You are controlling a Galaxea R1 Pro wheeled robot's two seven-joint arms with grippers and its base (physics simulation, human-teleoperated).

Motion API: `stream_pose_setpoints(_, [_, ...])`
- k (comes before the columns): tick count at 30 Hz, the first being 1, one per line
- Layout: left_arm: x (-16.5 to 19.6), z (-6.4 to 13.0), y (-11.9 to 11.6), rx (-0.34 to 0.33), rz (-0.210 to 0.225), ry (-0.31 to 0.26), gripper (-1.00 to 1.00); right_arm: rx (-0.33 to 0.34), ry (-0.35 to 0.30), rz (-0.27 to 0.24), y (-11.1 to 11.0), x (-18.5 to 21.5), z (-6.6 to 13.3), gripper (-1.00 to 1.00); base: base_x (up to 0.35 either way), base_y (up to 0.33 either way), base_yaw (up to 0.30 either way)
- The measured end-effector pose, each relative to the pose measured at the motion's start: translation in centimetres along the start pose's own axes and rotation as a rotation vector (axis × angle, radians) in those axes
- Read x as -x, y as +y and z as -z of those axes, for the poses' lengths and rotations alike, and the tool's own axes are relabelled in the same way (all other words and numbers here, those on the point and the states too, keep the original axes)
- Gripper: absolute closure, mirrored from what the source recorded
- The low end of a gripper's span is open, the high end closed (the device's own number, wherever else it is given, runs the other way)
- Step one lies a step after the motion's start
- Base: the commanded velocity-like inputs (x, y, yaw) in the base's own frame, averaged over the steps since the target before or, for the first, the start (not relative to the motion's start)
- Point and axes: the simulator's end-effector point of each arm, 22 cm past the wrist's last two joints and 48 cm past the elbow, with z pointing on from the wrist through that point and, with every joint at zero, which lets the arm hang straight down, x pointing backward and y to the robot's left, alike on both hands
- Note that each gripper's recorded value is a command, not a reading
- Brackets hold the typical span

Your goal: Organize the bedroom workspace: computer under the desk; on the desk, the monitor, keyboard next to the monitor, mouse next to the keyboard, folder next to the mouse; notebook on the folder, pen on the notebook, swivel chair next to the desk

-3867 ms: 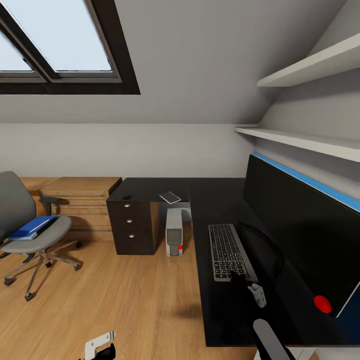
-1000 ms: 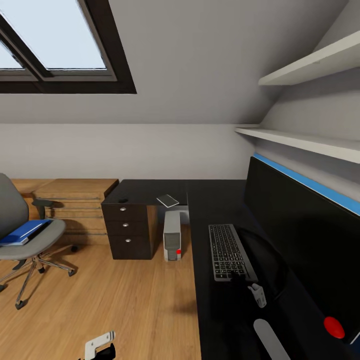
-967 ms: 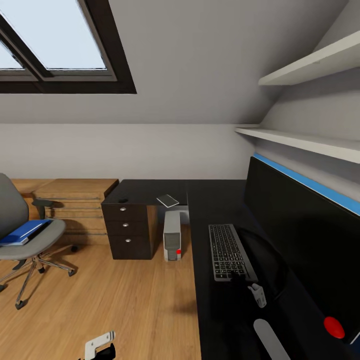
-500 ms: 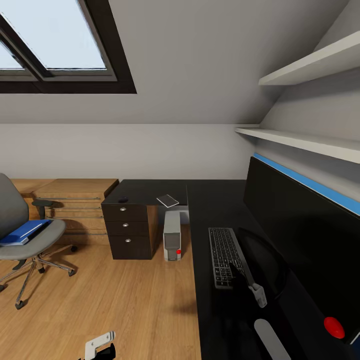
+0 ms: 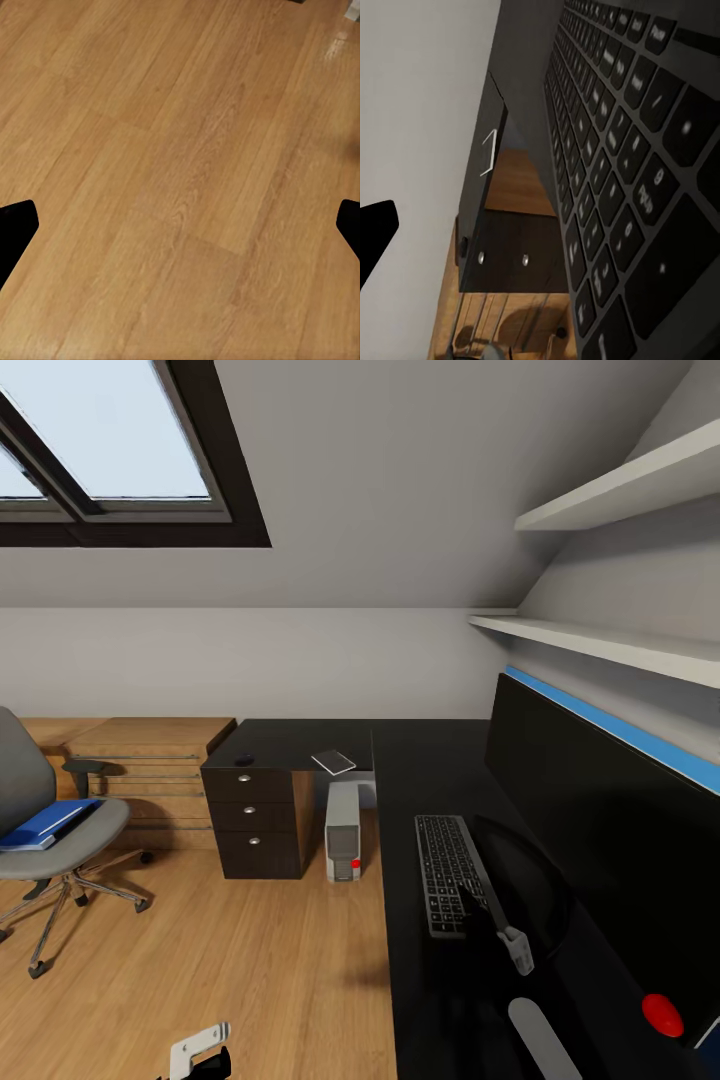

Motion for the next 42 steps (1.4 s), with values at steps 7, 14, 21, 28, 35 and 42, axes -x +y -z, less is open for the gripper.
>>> stream_pose_setpoints(7, [0.0, 0.0, 0.0, 0.0, 0.0, 0.0, -1.0, 0.0, 0.0, 0.0, 0.0, 0.0, 0.0, -1.0, 0.0, -0.003, 0.0])
stream_pose_setpoints(14, [2.2, 0.2, -0.3, -0.006, 0.02, -0.043, -1.0, 0.0, 0.0, 0.001, 0.0, 0.0, 0.0, -1.0, 0.0, 0.0, 0.0])
stream_pose_setpoints(21, [2.9, -0.6, 0.6, 0.017, 0.064, -0.065, -1.0, 0.0, 0.0, 0.0, -1.0, -0.3, -0.3, -1.0, 0.0, 0.0, 0.0])
stream_pose_setpoints(28, [2.5, -1.5, 1.4, 0.036, 0.093, -0.068, -1.0, 0.001, -0.002, -0.001, -1.9, -0.5, -0.6, -1.0, 0.0, 0.0, 0.0])
stream_pose_setpoints(35, [1.8, -2.2, 1.4, 0.036, 0.095, -0.068, -1.0, 0.002, -0.003, -0.003, -3.0, -0.8, -0.8, -1.0, 0.0, 0.0, 0.0])
stream_pose_setpoints(42, [1.0, -3.0, 1.4, 0.036, 0.096, -0.069, -1.0, 0.006, -0.004, -0.001, -3.9, -1.0, -1.1, -1.0, 0.0, 0.0, 0.0])
